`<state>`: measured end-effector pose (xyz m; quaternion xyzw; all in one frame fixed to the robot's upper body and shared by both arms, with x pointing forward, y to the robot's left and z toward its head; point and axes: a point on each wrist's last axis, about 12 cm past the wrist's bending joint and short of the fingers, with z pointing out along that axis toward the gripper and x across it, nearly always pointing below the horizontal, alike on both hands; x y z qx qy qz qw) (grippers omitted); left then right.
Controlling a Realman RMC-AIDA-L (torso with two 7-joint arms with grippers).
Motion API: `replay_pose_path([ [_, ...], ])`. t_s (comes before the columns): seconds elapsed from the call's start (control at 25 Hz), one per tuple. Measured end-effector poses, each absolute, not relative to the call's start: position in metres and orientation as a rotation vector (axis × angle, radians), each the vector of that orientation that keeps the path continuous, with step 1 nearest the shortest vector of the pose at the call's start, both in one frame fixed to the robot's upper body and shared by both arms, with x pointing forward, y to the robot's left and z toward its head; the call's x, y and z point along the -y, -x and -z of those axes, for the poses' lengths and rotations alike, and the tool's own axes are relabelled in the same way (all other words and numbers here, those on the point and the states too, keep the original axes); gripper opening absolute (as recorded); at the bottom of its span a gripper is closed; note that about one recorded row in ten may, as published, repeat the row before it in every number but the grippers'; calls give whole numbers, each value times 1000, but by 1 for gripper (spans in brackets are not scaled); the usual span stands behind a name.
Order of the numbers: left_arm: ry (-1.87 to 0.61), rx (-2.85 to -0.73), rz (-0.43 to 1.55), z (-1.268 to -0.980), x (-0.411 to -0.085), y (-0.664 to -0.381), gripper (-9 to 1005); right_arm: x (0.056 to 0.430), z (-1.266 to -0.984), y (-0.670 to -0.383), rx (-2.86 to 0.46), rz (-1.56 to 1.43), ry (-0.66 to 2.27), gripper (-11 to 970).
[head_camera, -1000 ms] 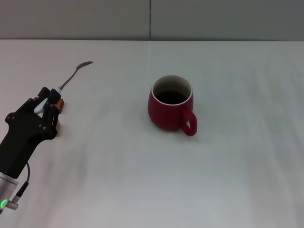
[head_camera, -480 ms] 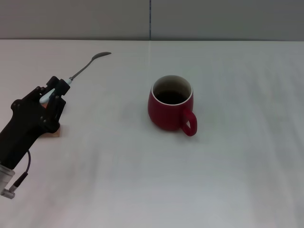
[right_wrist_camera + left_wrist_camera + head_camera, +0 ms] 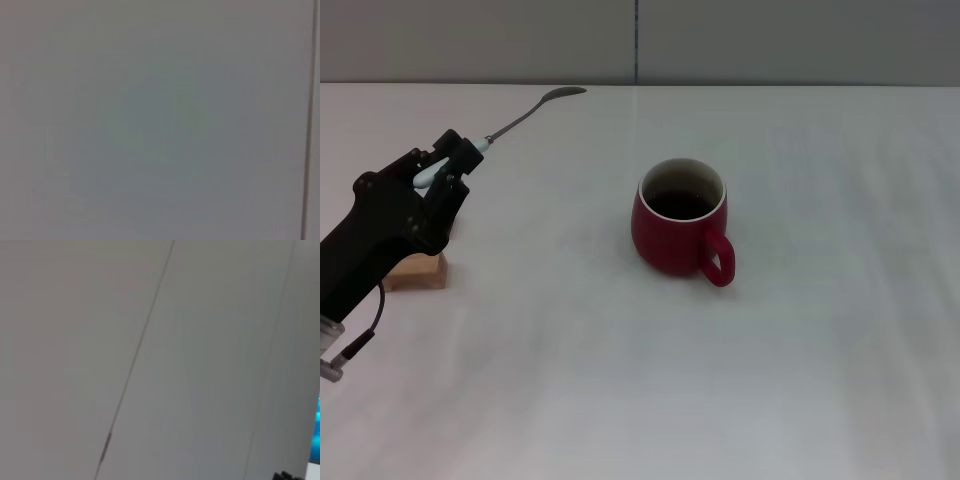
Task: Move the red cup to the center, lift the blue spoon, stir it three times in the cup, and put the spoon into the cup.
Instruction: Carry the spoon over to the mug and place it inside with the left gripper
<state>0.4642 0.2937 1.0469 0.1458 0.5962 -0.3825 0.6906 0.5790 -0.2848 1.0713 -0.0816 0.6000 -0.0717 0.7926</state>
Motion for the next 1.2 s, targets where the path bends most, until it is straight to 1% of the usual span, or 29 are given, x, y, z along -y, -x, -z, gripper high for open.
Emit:
replay_pose_path([
  [0.2,-369,-1332,882,-1052,-294,-471,171,285,-1071,-579,-1291,155,174,335],
  [0.24,-417,-1325,908,-1058,-291,-477,171,285,-1071,-579,-1291,155,174,336],
  [0.6,-547,-1322,977,-1069,-281,-493,171,285,-1071,-579,-1291,154,173,336],
  [1.2,-705,-1403,971,-1075,-270,-511,170,286,-1070,-577,-1295,157,165,336],
])
